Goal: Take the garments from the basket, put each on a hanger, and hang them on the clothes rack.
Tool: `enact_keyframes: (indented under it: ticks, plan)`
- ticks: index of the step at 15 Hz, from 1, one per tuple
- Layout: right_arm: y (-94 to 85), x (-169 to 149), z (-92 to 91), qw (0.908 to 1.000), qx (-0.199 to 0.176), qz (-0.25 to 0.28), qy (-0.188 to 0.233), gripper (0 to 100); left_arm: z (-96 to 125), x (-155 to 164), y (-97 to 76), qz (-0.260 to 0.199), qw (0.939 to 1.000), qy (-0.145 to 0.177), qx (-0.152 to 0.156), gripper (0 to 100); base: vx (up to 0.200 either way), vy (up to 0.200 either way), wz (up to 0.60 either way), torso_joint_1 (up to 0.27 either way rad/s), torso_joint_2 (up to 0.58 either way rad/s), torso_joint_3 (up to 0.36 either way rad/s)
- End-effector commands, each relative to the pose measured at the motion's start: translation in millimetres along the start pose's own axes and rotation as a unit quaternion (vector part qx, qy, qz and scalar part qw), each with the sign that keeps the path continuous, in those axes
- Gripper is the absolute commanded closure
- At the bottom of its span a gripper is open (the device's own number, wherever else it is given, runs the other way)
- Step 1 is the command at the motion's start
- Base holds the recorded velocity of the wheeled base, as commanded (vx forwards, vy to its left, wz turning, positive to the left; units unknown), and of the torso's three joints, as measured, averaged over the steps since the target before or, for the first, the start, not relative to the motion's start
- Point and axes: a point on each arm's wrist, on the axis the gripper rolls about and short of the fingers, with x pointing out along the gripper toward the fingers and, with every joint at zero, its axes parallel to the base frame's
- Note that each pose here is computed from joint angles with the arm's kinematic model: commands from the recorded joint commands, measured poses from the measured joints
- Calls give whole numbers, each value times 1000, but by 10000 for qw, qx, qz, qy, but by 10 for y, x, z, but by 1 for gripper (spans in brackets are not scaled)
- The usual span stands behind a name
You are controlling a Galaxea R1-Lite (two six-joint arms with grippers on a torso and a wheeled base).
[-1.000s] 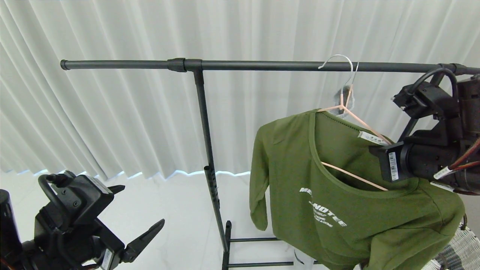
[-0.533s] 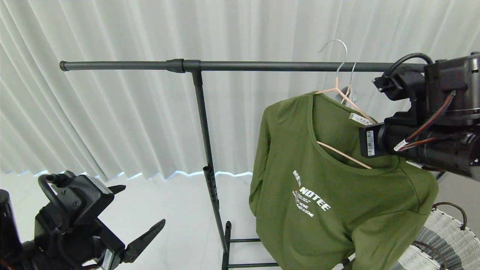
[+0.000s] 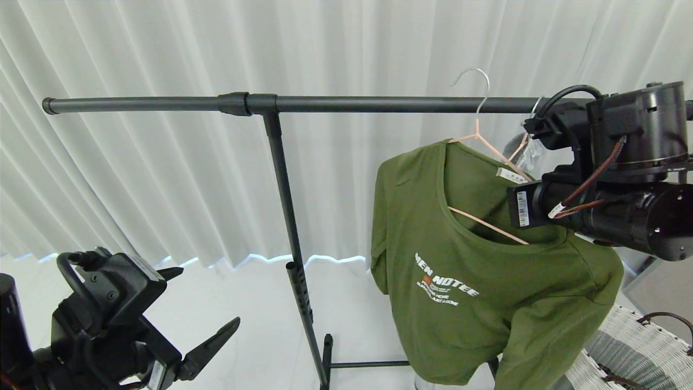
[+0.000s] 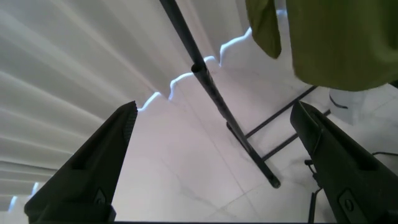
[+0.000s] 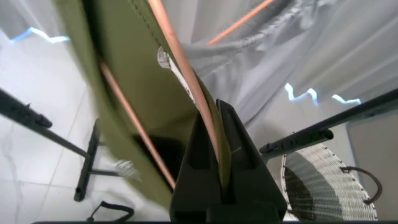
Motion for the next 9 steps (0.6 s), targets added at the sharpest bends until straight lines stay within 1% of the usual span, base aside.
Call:
enact_keyframes:
  ticks: [1,5,9]
  plan:
    - [26,50,-14,10000,-27,-14,49,100,5,2,-14,-48,10000,-20,18,0,0,0,0,0,0,0]
    - [120,236,-6,9997,-47,-252,56,100,5,1,-23,-78,10000,-25,28,0,0,0,0,0,0,0]
    - [245,456,-33,9995,-74,-293,99,100,5,1,-23,-78,10000,-25,28,0,0,0,0,0,0,0]
